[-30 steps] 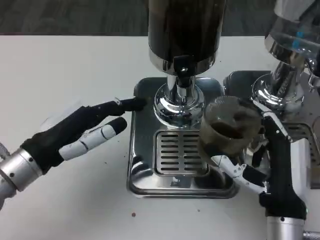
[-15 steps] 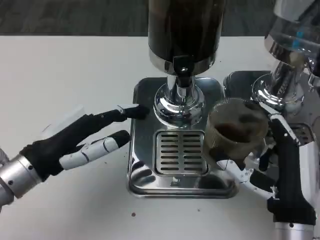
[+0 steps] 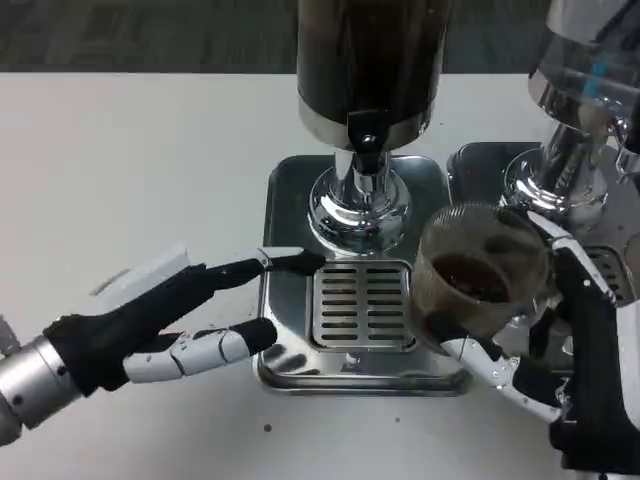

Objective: Grasp the cup under the faucet to collect the drink, then remove the cup.

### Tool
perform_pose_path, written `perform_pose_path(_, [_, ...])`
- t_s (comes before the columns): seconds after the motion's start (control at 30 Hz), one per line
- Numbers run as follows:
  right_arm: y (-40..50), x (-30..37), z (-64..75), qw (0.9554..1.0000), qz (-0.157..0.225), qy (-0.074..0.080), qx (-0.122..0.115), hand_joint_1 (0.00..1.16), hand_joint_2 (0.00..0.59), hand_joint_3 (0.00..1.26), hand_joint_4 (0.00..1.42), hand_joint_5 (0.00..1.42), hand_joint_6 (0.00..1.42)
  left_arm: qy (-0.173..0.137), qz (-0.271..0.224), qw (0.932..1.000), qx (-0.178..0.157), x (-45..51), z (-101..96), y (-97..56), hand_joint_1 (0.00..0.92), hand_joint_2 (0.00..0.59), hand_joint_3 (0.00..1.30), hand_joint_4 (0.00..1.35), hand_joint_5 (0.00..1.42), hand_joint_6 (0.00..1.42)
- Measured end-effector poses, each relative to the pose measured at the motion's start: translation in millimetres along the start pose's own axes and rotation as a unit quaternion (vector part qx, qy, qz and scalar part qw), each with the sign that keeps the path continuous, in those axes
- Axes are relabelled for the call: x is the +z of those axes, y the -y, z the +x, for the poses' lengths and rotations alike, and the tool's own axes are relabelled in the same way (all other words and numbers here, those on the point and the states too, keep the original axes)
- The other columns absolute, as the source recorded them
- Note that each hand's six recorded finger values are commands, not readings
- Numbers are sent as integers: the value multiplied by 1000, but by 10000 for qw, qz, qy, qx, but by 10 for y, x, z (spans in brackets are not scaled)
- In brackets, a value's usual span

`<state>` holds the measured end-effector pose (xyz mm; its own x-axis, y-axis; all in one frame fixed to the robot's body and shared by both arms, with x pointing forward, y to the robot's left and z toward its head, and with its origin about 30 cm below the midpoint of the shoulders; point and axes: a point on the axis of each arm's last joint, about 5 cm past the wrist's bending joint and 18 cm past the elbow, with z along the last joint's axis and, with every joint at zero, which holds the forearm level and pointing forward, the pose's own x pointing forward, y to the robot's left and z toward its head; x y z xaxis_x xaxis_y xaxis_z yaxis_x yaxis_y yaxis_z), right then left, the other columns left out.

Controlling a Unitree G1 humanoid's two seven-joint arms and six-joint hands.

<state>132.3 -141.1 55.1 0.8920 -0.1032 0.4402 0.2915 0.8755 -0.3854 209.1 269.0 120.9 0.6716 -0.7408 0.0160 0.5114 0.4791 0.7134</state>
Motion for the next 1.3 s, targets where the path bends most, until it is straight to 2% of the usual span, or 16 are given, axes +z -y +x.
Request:
perform_pose_path(0.4, [101, 111, -124, 10000, 3, 12, 79, 826, 176, 647, 762, 980, 1319, 215, 499, 9983, -213, 91, -76, -39, 0, 199, 178, 106, 84, 108])
perform_pose_path(0.63, [159, 175, -217, 9998, 16, -25, 213, 826, 176, 661, 763, 980, 1319, 311, 684, 9966, -323, 141, -139, -38, 0, 198, 178, 105, 82, 108])
perform_pose_path(0.77, [177, 194, -268, 9996, 22, -97, 268, 825, 176, 662, 763, 988, 1334, 386, 759, 9957, -360, 172, -148, -41, 0, 198, 170, 96, 73, 108])
perform_pose_path(1.17, [215, 295, -390, 9995, 138, -124, 251, 825, 176, 667, 773, 991, 1336, 592, 922, 9929, -463, 251, -247, -15, 0, 196, 167, 84, 68, 96])
perform_pose_path(1.3, [212, 308, -408, 9995, 181, -114, 244, 825, 176, 674, 773, 994, 1336, 590, 945, 9926, -487, 260, -263, -18, 0, 196, 166, 82, 64, 95])
